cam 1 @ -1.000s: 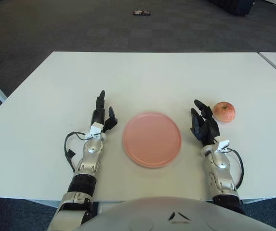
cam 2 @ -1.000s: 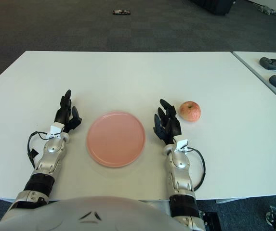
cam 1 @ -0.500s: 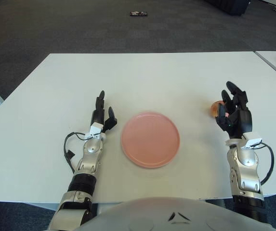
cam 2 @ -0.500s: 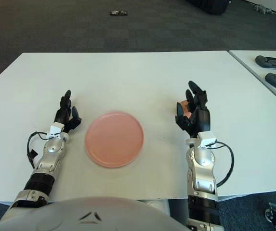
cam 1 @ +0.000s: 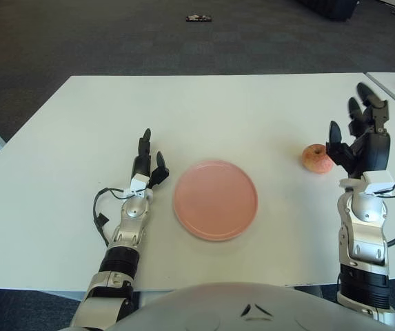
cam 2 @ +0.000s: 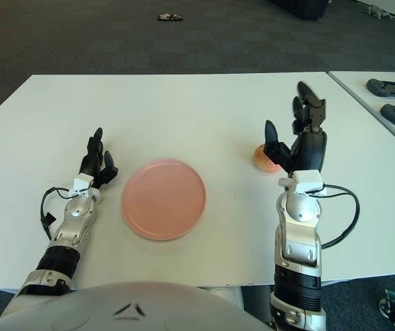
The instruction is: Put the apple into the plate.
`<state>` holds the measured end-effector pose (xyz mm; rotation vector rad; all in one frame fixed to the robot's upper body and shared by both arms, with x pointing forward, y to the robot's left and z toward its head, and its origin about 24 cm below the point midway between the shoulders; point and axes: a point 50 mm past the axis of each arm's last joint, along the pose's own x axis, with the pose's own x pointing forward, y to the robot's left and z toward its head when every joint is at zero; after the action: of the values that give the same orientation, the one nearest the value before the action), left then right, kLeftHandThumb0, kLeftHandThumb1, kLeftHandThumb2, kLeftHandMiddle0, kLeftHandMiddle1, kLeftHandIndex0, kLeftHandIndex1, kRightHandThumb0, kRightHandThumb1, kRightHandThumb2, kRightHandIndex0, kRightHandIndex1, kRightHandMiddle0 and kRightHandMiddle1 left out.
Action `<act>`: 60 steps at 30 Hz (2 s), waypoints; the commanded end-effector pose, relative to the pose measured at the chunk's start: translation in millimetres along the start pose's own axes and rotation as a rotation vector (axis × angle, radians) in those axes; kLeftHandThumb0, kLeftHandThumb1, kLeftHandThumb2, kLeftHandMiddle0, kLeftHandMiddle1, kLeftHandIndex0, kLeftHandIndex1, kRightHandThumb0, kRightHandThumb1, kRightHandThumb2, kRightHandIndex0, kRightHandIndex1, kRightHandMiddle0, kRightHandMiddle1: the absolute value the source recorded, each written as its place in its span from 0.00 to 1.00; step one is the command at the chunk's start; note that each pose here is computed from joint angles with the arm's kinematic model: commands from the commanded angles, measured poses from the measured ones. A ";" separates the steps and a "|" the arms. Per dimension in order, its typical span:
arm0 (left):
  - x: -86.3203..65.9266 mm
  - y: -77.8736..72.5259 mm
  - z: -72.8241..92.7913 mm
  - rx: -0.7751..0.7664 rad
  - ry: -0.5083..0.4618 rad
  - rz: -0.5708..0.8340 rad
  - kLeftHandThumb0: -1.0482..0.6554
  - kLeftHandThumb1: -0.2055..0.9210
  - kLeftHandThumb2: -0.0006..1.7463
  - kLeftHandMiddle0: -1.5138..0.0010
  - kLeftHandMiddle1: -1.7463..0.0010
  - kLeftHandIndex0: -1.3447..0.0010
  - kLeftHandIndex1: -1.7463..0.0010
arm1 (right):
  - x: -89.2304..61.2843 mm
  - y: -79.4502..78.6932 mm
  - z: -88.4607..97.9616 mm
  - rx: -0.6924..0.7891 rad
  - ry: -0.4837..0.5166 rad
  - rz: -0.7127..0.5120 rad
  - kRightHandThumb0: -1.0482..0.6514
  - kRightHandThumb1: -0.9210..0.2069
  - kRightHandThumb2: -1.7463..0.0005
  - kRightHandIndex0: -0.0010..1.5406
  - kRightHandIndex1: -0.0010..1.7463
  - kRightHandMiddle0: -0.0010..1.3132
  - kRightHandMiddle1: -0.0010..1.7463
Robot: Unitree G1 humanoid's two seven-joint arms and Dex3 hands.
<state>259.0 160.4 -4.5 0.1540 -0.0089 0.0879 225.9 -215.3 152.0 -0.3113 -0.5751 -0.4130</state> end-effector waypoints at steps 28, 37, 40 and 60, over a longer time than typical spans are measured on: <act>-7.4 -4.1 -16.9 0.005 0.056 -0.028 0.15 1.00 0.57 0.94 1.00 1.00 0.87 | 59.8 -28.9 -6.0 -0.585 -0.139 0.018 0.04 0.00 0.86 0.01 0.00 0.00 0.03; -6.9 -4.2 -17.6 -0.002 0.056 -0.028 0.15 1.00 0.57 0.94 1.00 1.00 0.88 | 55.1 -39.7 -42.1 -0.693 0.056 0.278 0.00 0.03 0.95 0.00 0.00 0.00 0.00; -6.8 -4.2 -17.5 -0.004 0.055 -0.029 0.16 1.00 0.57 0.94 1.00 1.00 0.88 | 57.5 -39.5 -53.3 -0.762 0.081 0.387 0.00 0.04 0.95 0.00 0.00 0.00 0.00; -7.5 -7.3 -16.3 -0.013 0.042 -0.031 0.16 1.00 0.57 0.93 1.00 1.00 0.85 | 76.8 -39.1 -71.4 -0.987 0.094 0.594 0.00 0.07 0.98 0.00 0.00 0.00 0.00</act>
<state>262.4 153.7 -4.4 0.1404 -0.0564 0.0612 297.3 -295.9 144.3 -1.3298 -0.1275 -0.1013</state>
